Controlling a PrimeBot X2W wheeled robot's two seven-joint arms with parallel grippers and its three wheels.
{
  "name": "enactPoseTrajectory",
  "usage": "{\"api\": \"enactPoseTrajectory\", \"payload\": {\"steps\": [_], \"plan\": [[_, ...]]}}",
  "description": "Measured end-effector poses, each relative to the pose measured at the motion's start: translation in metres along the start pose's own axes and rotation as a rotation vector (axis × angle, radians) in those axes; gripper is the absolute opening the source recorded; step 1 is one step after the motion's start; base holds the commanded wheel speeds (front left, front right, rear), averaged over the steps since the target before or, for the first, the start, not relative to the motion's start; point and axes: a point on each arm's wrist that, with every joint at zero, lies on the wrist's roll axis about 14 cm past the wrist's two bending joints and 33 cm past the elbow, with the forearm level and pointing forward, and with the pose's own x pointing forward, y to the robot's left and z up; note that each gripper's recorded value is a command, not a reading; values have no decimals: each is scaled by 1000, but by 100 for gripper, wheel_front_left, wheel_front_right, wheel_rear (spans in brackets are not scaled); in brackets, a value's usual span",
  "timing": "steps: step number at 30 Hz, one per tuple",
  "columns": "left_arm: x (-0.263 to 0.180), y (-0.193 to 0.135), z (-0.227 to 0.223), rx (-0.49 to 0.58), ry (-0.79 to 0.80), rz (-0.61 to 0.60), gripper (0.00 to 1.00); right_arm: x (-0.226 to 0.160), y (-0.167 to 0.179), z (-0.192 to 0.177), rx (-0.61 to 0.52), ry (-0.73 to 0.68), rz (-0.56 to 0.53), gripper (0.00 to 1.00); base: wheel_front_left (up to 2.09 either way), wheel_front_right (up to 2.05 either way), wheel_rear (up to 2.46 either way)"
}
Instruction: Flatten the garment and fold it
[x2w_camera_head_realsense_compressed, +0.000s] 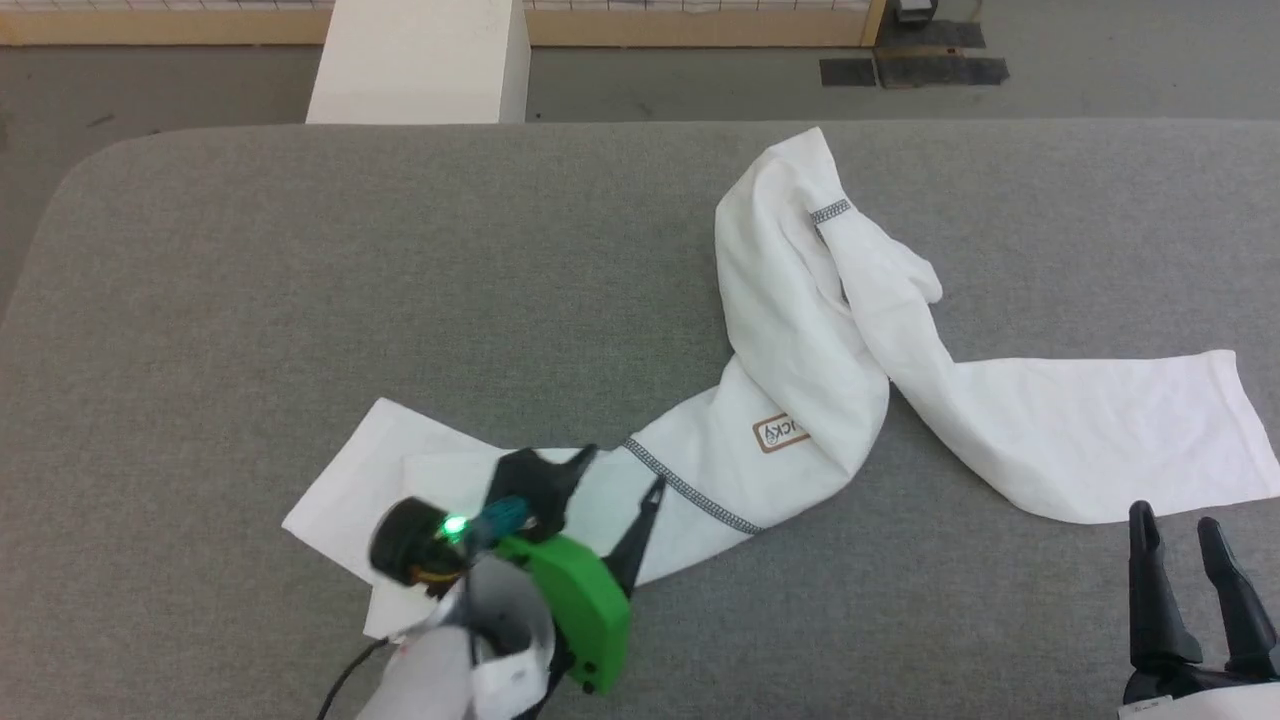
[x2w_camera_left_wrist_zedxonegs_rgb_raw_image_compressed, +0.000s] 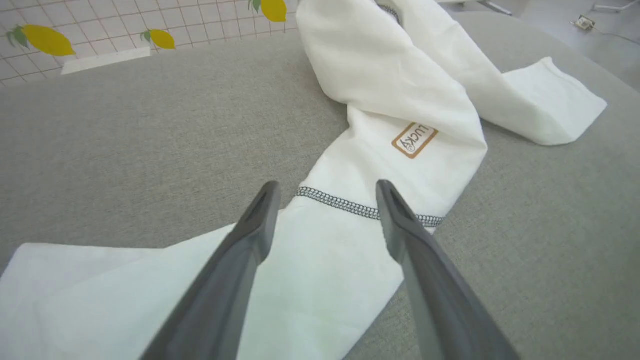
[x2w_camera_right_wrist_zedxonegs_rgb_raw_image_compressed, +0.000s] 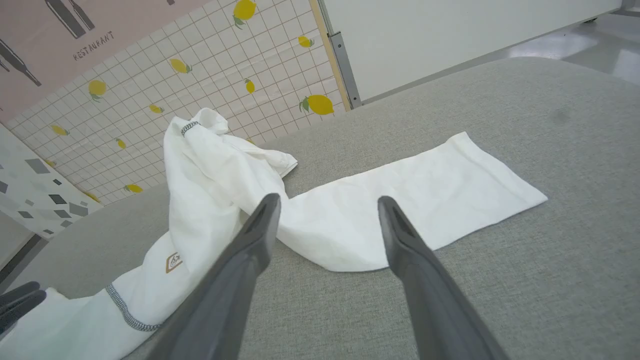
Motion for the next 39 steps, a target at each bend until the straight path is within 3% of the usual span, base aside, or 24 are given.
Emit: {"api": "enactPoseTrajectory", "payload": {"steps": [5, 13, 14, 15, 16, 27, 28, 29, 33, 39], "plan": [[20, -6, -22, 104, 191, -74, 100, 7, 3, -4, 4, 10, 6, 100, 0, 0, 0], [36, -9, -47, 183, 303, -125, 100, 6, -4, -8, 5, 21, -20, 100, 0, 0, 0], [37, -10, -49, 178, 308, -129, 66, 5, -5, -8, 4, 22, -24, 100, 0, 0, 0], [38, -10, -51, 173, 309, -132, 15, 5, -6, -8, 4, 23, -27, 100, 0, 0, 0], [38, -10, -52, 174, 309, -135, 0, 4, -7, -8, 4, 23, -30, 100, 0, 0, 0], [35, 1, -54, 180, 262, -100, 0, 6, -5, -3, 7, 4, -20, 100, 0, 0, 0], [35, 4, -47, 177, 231, -83, 60, 7, -3, -3, 7, 4, -16, 100, 0, 0, 0], [35, 6, -42, 182, 210, -71, 100, 8, -2, -3, 8, 5, -11, 100, 0, 0, 0], [34, 10, -25, 193, 157, -51, 100, 10, 3, -5, 10, 10, 5, 100, 0, 0, 0], [34, 11, -38, 145, 230, -66, 100, 13, 5, -11, 10, 32, 10, 100, 0, 0, 0]]}}
